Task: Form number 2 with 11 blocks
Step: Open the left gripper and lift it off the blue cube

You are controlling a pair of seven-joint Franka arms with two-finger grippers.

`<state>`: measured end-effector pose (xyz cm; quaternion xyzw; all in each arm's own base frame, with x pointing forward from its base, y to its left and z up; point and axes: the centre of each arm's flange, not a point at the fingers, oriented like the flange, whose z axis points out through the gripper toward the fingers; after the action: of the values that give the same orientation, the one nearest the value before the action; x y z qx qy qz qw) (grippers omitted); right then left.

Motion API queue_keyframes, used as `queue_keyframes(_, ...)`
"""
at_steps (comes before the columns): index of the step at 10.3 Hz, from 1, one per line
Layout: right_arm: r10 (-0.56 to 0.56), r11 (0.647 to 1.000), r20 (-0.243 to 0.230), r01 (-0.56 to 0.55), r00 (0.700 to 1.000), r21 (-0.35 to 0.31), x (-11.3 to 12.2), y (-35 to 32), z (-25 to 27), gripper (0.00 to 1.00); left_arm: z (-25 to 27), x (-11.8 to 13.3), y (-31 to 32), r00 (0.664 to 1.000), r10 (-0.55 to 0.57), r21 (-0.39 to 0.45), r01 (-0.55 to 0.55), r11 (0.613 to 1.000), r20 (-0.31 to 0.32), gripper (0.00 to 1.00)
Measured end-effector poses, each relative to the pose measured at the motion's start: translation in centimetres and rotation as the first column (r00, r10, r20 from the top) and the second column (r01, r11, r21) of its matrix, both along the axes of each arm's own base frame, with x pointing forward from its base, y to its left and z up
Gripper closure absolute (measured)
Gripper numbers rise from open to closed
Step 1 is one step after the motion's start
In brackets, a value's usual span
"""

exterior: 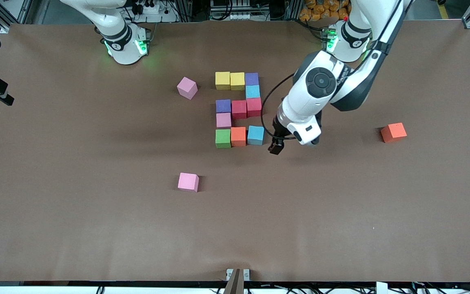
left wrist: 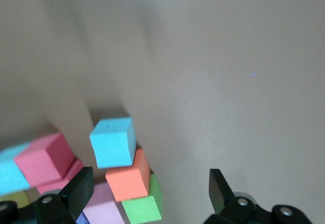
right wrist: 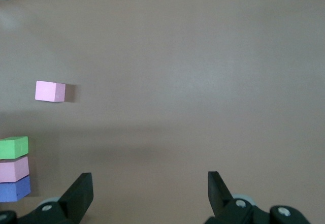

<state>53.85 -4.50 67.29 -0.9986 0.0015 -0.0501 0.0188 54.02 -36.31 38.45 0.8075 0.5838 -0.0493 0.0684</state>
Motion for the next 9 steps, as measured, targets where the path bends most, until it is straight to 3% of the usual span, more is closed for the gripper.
queue_keyframes(1, 0.004, 1.000, 0.000, -0.004, 1.000, -0.001, 0.0, 0.2, 0.0, 0.00, 1.1, 0.8, 0.9, 0.994, -0.111, 0.033, 0.111, 0.993, 0.016, 0.00)
queue_keyframes(3, 0.026, 1.000, -0.002, -0.026, 1.000, -0.002, 0.2, 1.4, -0.1, 0.00, 2.4, 2.3, 3.3, 0.942, -0.334, 0.124, 0.330, 0.936, 0.014, 0.00)
queue_keyframes(6, 0.050, 0.999, -0.013, -0.050, 0.999, -0.003, 0.6, 2.8, -0.6, 0.00, 4.4, 4.2, 8.0, 0.810, -0.584, 0.181, 0.582, 0.793, -0.046, 0.00)
queue_keyframes(9, 0.044, 0.999, -0.016, -0.044, 0.999, -0.003, 0.6, 2.4, -0.8, 0.00, 9.1, 5.0, 13.8, 0.682, -0.729, 0.190, 0.724, 0.663, -0.053, 0.00)
